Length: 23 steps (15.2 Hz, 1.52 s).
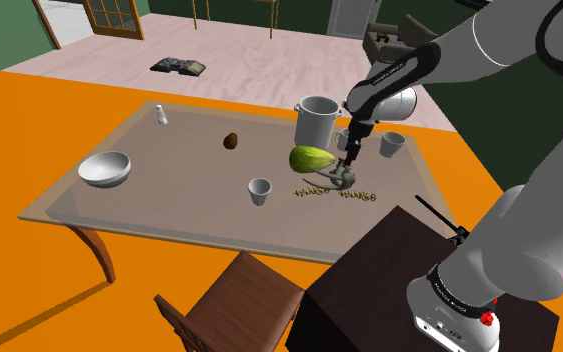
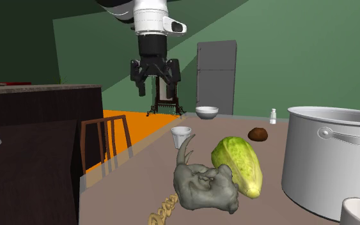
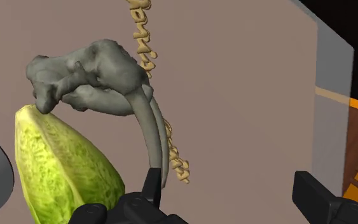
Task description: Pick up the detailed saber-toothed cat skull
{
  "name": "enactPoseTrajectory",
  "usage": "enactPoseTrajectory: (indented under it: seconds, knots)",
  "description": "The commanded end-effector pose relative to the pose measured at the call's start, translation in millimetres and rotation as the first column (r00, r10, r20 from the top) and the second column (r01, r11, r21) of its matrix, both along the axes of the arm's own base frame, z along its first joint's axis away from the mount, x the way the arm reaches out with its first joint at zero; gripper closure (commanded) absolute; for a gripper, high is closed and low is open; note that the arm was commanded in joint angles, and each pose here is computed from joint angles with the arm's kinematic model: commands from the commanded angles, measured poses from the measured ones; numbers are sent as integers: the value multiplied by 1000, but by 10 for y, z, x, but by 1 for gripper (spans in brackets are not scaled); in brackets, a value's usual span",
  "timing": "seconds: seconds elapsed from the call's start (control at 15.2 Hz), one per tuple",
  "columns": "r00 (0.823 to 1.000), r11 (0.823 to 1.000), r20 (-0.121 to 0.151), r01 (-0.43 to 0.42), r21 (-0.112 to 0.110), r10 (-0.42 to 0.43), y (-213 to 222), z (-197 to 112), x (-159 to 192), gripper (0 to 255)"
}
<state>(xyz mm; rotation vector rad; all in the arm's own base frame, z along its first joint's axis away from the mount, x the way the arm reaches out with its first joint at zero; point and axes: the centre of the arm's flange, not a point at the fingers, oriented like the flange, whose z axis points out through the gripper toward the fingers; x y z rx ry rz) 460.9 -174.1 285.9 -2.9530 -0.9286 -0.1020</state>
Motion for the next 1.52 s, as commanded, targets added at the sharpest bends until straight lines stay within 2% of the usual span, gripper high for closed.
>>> enactPoseTrajectory:
  seconds: [0.0, 0.59, 1.12, 1.25, 1.32, 1.45]
  knots:
    - [999, 999, 1, -40, 0, 40, -79, -247, 112, 0]
    - [978, 978, -2, -207, 4, 207, -357, -1237, 737, 0]
    - [978, 978, -2, -207, 4, 207, -358, -1637, 737, 0]
    - [978, 978, -2, -207, 4, 207, -358, -1637, 737, 0]
    - [978, 978, -2, -207, 4, 207, -362, -1636, 735, 255]
    - [978, 978, -2, -207, 4, 207, -364, -1638, 734, 255]
